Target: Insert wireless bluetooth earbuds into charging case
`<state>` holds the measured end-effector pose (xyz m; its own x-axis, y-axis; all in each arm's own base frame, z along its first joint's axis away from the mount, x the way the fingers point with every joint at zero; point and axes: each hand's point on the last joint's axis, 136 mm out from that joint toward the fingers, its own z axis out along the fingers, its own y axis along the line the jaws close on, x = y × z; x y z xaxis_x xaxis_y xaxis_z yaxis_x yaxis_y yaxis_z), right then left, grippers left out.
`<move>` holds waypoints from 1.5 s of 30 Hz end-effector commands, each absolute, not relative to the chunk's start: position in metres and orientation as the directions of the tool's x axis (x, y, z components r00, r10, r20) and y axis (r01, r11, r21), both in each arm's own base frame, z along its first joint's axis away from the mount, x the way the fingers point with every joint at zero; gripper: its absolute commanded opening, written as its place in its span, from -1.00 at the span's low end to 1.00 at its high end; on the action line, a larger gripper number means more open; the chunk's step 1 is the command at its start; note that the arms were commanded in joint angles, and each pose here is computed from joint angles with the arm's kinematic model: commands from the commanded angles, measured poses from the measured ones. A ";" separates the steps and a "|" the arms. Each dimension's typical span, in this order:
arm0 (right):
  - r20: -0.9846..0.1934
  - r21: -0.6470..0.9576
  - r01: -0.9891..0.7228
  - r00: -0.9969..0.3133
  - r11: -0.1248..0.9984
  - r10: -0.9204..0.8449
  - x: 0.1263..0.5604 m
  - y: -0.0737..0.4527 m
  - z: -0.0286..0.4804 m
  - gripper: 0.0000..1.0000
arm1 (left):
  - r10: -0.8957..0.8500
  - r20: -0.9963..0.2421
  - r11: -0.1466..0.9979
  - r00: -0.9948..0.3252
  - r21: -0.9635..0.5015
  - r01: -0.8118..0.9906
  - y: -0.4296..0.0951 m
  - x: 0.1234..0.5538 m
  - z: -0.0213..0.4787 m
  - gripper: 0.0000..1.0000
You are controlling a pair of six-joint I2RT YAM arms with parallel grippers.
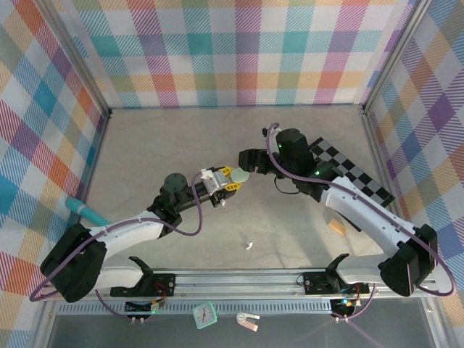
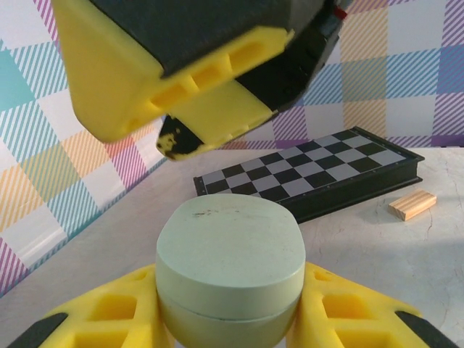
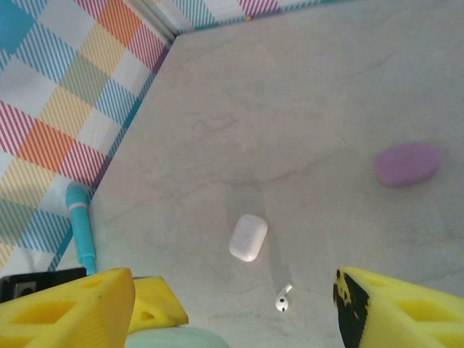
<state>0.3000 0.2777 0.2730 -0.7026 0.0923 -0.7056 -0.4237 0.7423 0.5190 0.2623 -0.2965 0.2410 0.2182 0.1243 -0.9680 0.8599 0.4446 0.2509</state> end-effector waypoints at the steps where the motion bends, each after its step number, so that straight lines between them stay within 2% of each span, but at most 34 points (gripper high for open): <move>1: -0.685 0.552 -0.443 -0.724 0.706 0.083 0.287 0.280 0.273 0.46 | 0.068 -0.965 0.463 0.253 0.255 0.849 -0.295 0.260 0.263 -0.53; 5: -0.654 0.636 -0.446 -0.745 0.629 0.132 0.276 0.280 0.278 0.47 | 0.011 -0.973 0.483 0.232 0.208 0.850 -0.295 0.263 0.272 -0.53; 12: -0.451 0.869 -0.357 -0.857 0.344 0.250 0.268 0.290 0.279 0.50 | -0.045 -0.977 0.512 0.207 0.155 0.845 -0.295 0.270 0.283 -0.53; 17: -0.322 0.940 -0.273 -0.908 0.204 0.268 0.269 0.302 0.274 0.44 | -0.056 -0.978 0.503 0.200 0.146 0.852 -0.297 0.271 0.286 -0.52; 22: -0.246 0.967 -0.215 -0.930 0.138 0.274 0.271 0.308 0.267 0.25 | -0.060 -0.978 0.504 0.199 0.142 0.852 -0.298 0.272 0.287 -0.53; 26: -0.209 0.976 -0.184 -0.940 0.113 0.269 0.273 0.311 0.264 0.00 | -0.059 -0.980 0.501 0.191 0.136 0.855 -0.299 0.273 0.285 -0.52; 35: -0.242 0.970 -0.218 -0.922 0.112 0.304 0.276 0.307 0.270 -0.47 | -0.040 -0.984 0.511 0.174 0.129 0.850 -0.299 0.275 0.274 -0.48; 38: -0.249 0.966 -0.212 -0.919 0.149 0.305 0.276 0.305 0.265 -0.58 | -0.027 -0.986 0.517 0.167 0.129 0.846 -0.298 0.276 0.269 -0.32; 41: -0.291 0.948 -0.228 -0.903 0.222 0.315 0.279 0.299 0.260 -0.62 | -0.004 -0.988 0.525 0.156 0.130 0.841 -0.295 0.276 0.263 0.07; 45: -0.391 0.881 -0.254 -0.866 0.399 0.312 0.288 0.284 0.241 -0.63 | 0.053 -0.994 0.544 0.097 0.111 0.832 -0.289 0.277 0.245 0.56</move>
